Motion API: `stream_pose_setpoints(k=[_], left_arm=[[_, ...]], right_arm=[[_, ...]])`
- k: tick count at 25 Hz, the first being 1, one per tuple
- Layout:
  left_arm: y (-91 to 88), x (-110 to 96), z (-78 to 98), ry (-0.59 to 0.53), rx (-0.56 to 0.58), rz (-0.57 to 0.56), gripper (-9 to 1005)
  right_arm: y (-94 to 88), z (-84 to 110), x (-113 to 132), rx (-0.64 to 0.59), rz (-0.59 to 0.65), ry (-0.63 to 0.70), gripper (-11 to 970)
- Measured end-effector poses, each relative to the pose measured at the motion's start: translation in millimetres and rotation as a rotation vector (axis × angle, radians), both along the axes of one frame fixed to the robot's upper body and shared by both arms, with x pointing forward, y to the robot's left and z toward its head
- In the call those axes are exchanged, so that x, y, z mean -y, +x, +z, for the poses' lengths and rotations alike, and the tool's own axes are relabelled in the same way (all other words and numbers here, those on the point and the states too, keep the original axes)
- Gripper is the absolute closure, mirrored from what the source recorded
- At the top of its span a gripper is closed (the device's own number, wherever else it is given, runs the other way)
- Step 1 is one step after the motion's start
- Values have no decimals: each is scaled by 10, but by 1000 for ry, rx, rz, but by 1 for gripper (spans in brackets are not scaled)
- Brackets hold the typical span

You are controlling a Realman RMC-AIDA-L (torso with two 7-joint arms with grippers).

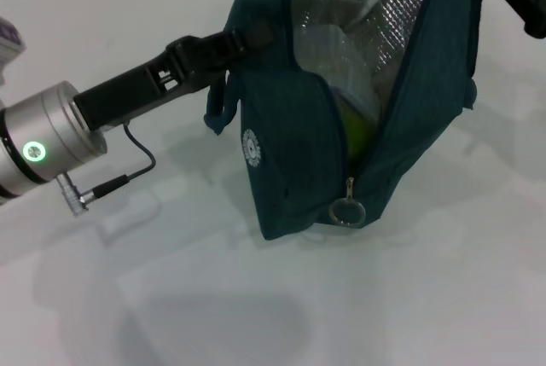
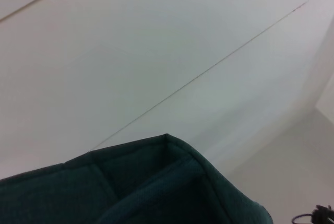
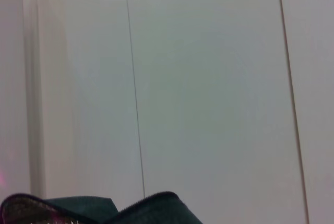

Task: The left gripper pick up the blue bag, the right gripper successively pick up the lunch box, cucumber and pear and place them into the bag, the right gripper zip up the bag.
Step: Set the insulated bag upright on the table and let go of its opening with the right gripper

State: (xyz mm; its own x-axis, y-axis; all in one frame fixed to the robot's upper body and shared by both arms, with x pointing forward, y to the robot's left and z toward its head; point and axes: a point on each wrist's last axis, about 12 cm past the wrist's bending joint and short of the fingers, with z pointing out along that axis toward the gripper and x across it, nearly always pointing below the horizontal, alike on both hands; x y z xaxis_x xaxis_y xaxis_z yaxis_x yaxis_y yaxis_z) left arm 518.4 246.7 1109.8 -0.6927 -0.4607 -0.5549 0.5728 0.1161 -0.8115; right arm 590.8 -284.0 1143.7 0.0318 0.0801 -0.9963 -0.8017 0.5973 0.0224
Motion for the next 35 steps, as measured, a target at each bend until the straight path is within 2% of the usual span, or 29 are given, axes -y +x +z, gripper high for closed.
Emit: stream_pose_setpoints(k=[10, 19, 34, 35], left_arm=[[14, 43, -246, 49, -103, 26, 934], [19, 53, -270, 53, -111, 33, 934], [25, 29, -338, 74, -135, 63, 934], [25, 29, -339, 74, -135, 64, 934]], right_arm=[[48, -127, -90, -49, -13, -55, 932], [108, -276, -238, -101, -14, -106, 917], [84, -295, -232, -98, -17, -108, 883], [84, -294, -234, -97, -15, -110, 794]])
